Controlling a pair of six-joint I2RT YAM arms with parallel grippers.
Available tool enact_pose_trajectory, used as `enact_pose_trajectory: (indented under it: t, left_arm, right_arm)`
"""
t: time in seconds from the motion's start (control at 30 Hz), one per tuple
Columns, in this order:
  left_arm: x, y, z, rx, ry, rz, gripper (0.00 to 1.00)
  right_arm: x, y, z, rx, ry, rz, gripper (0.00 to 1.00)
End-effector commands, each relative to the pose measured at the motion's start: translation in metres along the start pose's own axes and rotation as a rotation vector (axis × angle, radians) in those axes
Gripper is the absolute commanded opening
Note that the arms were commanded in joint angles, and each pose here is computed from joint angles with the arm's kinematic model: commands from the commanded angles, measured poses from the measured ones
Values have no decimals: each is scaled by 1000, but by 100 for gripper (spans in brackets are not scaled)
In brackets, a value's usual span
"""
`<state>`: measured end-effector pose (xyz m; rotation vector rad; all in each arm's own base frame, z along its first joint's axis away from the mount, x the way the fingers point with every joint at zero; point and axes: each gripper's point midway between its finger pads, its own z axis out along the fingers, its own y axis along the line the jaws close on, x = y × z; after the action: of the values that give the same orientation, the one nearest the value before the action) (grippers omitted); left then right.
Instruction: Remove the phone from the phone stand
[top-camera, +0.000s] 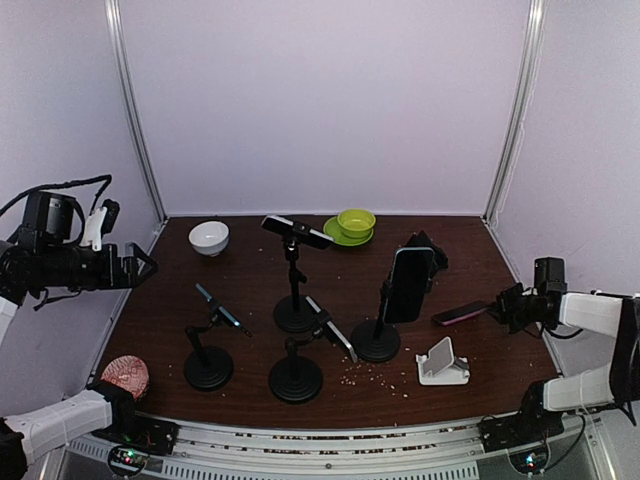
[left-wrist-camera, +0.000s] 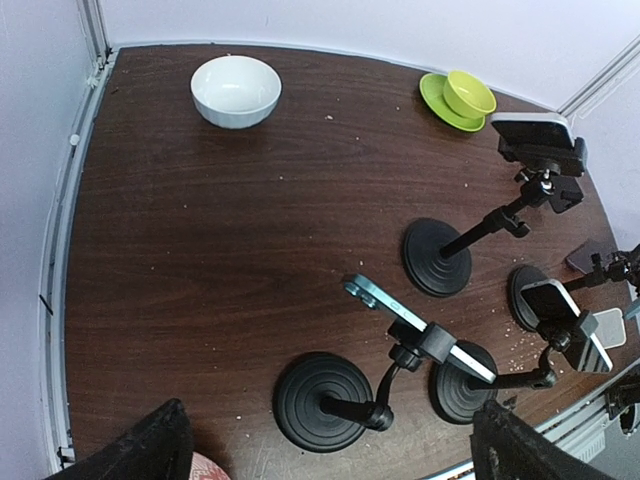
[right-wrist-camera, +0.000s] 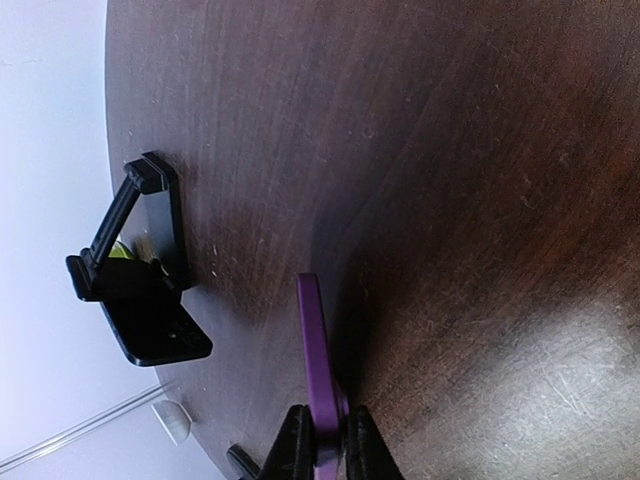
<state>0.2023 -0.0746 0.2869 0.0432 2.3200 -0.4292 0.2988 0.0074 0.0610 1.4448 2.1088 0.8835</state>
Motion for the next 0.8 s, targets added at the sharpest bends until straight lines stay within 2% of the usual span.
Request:
enact_pose_trajectory:
  t: [0.0,0.27,0.4,0.6,0.77]
  left_arm:
    - [-4,1,1,-10,-21,14,98]
    - [-10,1,2,-18,-20,27,98]
    - [-13,0,4,-12,-24,29,98]
    - [-21,-4,6,3,-41,34,98]
    - [-31,-10,8,22,-49,42,98]
  right_arm:
    - [8,-27,7,64,48,-8,12]
    - [7,-39,7,92,53,-2,24]
    - [6,-39,1,105,53,-36,25]
    - [4,-32,-15,130,42,-127,30]
    - [1,-15,-36,121,7,-239,38]
